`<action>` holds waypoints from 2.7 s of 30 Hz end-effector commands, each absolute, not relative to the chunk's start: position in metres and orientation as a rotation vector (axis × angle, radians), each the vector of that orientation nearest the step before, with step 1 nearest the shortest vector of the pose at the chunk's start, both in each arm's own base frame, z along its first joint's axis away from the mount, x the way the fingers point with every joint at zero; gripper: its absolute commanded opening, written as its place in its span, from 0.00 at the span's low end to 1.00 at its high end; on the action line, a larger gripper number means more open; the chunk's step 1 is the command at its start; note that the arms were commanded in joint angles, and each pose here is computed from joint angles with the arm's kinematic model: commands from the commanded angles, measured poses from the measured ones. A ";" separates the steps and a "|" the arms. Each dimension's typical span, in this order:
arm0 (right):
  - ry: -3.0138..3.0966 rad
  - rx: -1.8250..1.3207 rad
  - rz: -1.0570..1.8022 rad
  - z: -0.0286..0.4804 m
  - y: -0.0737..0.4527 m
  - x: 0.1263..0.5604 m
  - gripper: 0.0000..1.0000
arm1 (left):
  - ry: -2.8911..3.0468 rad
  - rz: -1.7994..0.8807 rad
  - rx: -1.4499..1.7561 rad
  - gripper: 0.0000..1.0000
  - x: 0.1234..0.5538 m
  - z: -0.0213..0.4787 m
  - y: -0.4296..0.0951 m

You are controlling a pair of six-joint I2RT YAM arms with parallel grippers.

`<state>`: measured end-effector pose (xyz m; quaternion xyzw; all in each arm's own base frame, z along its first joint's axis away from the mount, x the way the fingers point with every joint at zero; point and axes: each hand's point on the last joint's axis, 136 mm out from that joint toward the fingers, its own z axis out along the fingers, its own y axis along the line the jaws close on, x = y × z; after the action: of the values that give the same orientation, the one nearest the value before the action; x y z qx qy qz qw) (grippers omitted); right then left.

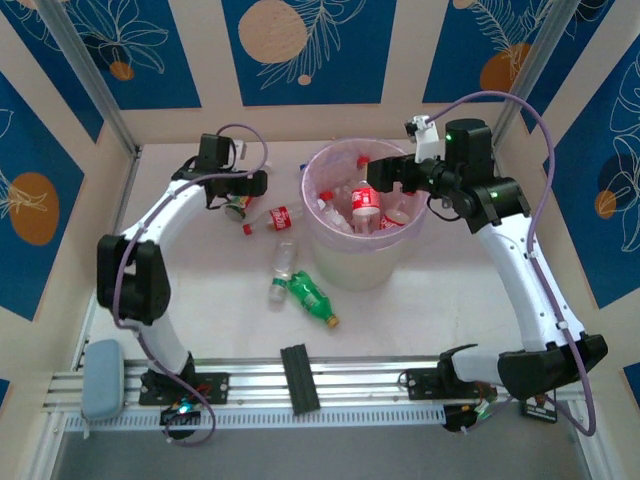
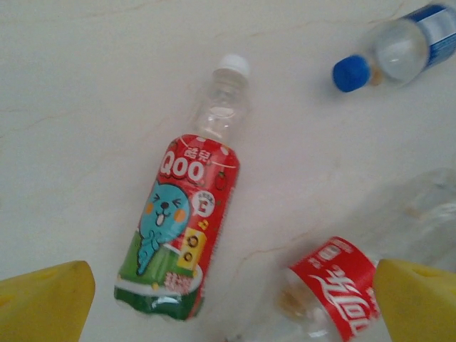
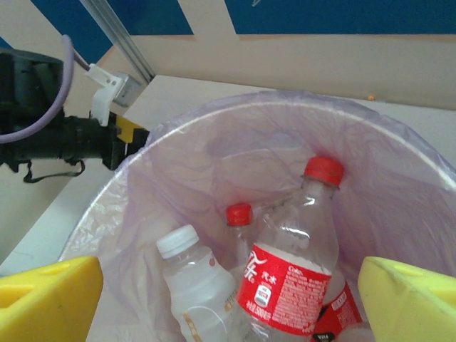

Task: Put the plastic bottles in the bin

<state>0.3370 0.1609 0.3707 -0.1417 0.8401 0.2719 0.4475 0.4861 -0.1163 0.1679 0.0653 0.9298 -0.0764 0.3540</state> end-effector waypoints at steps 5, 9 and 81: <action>2.095 -0.321 0.658 0.367 0.149 0.330 0.93 | 2.551 -0.064 0.229 1.00 0.506 0.127 -0.096; 2.096 -0.318 0.656 0.365 0.147 0.330 0.93 | 2.625 -0.091 0.247 1.00 0.505 0.096 -0.098; 1.875 -0.698 1.304 0.419 0.351 0.354 0.96 | 1.872 -0.967 0.497 0.01 0.313 0.360 -0.265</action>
<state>0.3547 0.3450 0.4044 -0.2692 0.7508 0.4774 0.3687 0.3187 -0.2490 0.3362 0.1839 0.7899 -0.3629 0.4590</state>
